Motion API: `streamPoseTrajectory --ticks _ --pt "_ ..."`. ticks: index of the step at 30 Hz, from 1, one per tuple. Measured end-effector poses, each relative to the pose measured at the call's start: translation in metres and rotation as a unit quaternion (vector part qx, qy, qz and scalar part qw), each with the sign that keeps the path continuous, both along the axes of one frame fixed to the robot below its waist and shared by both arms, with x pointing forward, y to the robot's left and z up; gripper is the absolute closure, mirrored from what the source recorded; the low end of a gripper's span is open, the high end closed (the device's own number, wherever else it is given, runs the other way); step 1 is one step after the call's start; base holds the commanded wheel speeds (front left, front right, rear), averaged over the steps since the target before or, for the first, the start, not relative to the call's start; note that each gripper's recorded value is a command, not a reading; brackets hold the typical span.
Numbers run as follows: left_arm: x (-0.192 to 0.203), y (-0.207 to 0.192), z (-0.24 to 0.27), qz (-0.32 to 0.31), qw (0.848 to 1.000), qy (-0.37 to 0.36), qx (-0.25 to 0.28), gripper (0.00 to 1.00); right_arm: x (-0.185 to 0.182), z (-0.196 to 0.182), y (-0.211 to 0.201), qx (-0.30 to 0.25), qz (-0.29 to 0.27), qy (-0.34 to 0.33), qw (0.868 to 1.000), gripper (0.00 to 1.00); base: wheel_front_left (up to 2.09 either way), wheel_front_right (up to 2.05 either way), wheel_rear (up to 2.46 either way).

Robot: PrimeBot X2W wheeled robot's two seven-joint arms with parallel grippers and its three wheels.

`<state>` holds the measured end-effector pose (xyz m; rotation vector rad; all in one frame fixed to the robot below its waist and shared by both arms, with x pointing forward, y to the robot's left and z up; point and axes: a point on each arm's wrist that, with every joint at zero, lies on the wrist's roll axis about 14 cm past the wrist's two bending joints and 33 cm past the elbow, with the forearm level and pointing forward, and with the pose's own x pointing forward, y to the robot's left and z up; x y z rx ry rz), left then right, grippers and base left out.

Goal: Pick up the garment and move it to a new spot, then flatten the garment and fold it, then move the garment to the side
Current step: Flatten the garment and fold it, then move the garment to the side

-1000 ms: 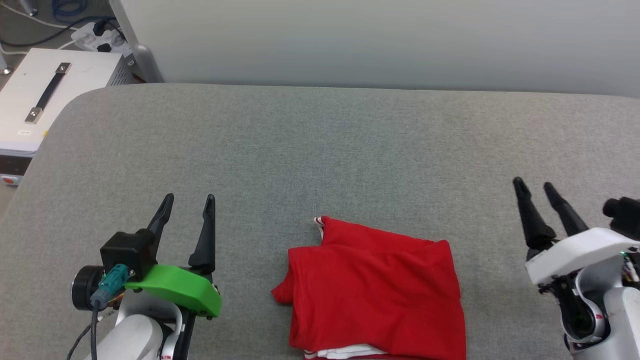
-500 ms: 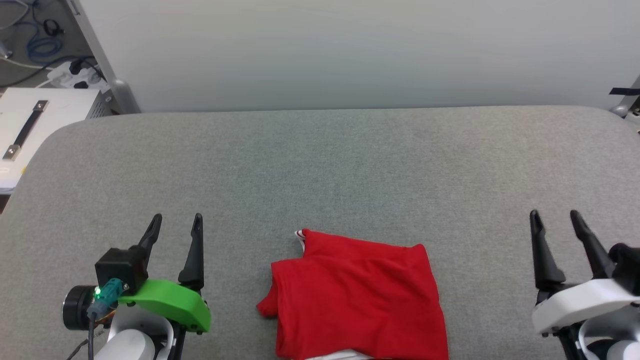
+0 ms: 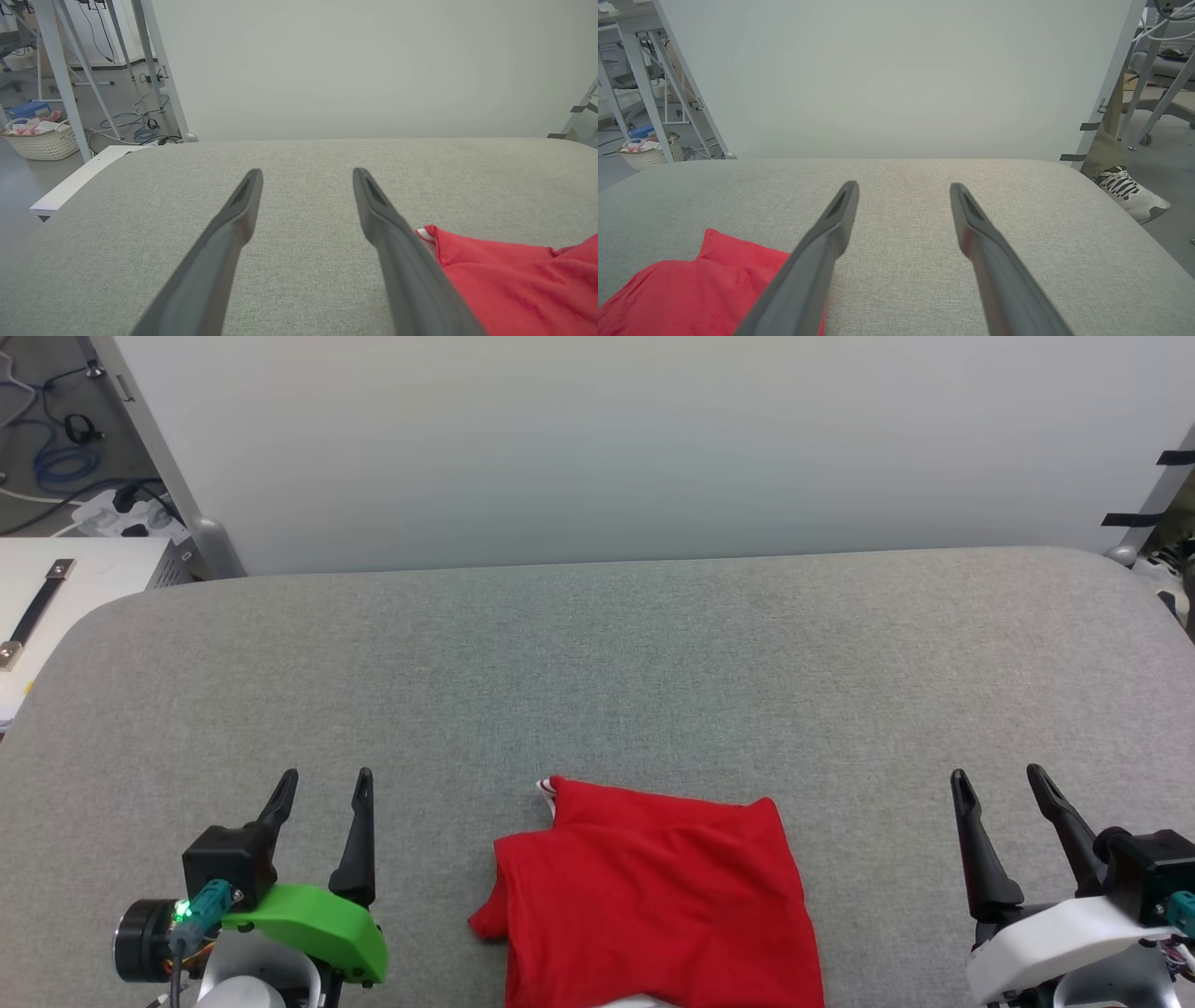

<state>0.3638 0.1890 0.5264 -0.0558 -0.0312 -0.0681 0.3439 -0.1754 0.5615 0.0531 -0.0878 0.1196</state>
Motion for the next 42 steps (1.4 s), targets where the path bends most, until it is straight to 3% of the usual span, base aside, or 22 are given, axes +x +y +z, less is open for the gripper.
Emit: streamPoseTrajectory --ticks 7,12,17,21,25,30,38,42 --pt "0.002 0.002 -0.004 0.001 1.0 0.005 0.0 0.0 0.002 -0.003 0.001 0.001 0.001 0.006 1.0 0.0 0.0 0.0 0.0" --pt "0.002 0.007 -0.004 0.011 1.0 0.005 -0.002 0.0 0.007 -0.01 -0.008 0.031 -0.007 0.023 0.999 0.0 0.0 0.0 0.0" --pt "0.007 0.014 0.003 0.019 1.0 -0.006 -0.003 0.0 0.014 -0.034 -0.019 0.054 -0.007 0.087 0.995 0.0 0.0 0.0 0.0" --pt "0.013 0.016 0.009 0.022 1.0 -0.016 -0.006 0.0 0.022 -0.062 -0.018 0.073 0.014 0.167 0.983 0.0 0.0 0.0 0.0" --pt "0.02 0.02 0.01 0.029 0.999 -0.021 -0.006 0.0 0.022 -0.097 0.001 0.07 0.058 0.261 0.961 0.0 0.0 0.0 0.0" --pt "0.026 0.023 0.007 0.035 0.999 -0.02 -0.009 0.0 0.014 -0.133 0.048 0.077 0.139 0.36 0.919 0.0 0.0 0.0 0.0" --pt "0.032 0.029 -0.008 0.047 0.999 -0.002 -0.015 0.0 0.013 -0.166 0.097 0.099 0.217 0.441 0.865 0.0 0.0 0.0 0.0" --pt "0.035 0.034 -0.015 0.054 0.998 0.005 -0.013 0.0 0.014 -0.179 0.111 0.105 0.237 0.466 0.846 0.0 0.0 0.0 0.0"
